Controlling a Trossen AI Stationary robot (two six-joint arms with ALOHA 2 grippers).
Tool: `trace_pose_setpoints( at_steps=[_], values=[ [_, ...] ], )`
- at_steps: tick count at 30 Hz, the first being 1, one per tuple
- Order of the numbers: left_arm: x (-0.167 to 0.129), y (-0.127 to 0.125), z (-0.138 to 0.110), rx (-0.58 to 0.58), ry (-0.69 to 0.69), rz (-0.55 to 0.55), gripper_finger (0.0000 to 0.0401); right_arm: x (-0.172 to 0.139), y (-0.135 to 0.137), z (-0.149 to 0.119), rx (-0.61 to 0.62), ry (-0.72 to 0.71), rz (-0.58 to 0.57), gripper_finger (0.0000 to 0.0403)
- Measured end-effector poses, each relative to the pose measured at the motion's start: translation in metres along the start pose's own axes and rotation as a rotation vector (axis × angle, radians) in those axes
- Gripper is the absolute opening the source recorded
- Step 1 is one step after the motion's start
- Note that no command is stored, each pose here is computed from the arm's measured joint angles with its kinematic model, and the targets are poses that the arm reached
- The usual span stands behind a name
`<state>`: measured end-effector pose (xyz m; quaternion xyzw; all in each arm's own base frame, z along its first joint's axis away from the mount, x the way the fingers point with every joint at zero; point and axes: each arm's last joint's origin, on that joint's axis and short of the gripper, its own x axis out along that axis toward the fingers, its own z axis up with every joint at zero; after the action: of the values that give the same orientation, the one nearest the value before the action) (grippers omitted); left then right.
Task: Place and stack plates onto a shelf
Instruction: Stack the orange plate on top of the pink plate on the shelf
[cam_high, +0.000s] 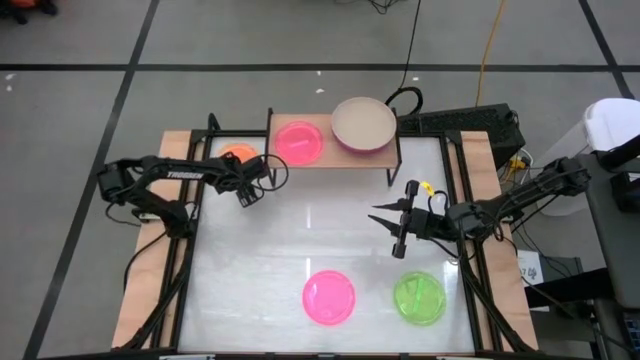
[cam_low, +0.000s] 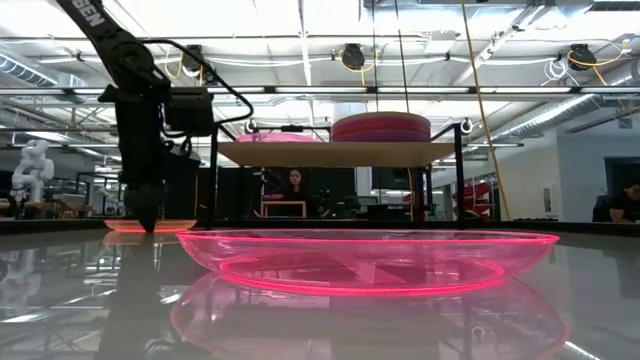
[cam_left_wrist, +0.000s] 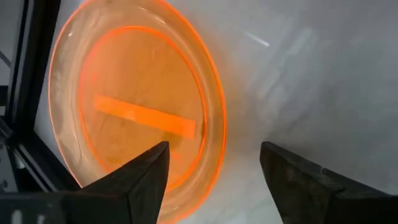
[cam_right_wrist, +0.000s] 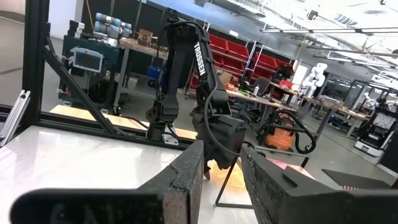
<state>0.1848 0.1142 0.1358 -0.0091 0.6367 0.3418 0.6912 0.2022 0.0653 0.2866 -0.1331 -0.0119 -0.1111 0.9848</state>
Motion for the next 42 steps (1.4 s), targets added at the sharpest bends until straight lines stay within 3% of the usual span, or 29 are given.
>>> trace_pose_setpoints(
  at_steps=[16, 34, 37, 42],
  values=[
    [0.008, 0.010, 0.001, -0.070, 0.019, -0.019, 0.0247, 0.000, 0.001, -0.002, 0.010, 0.017, 0.005, 0.0091],
    [0.009, 0.010, -0.010, -0.111, 0.122, -0.076, 0.0012, 0.000, 0.001, -0.002, 0.010, 0.017, 0.005, 0.0091],
    [0.004, 0.008, -0.016, -0.111, 0.168, -0.074, 0.0006, 0.000, 0.001, -0.002, 0.009, 0.017, 0.006, 0.0091],
    [-0.011, 0.001, -0.016, -0.128, 0.098, -0.096, 0.0004, 0.000, 0.001, -0.002, 0.007, 0.018, 0.006, 0.0091]
  ],
)
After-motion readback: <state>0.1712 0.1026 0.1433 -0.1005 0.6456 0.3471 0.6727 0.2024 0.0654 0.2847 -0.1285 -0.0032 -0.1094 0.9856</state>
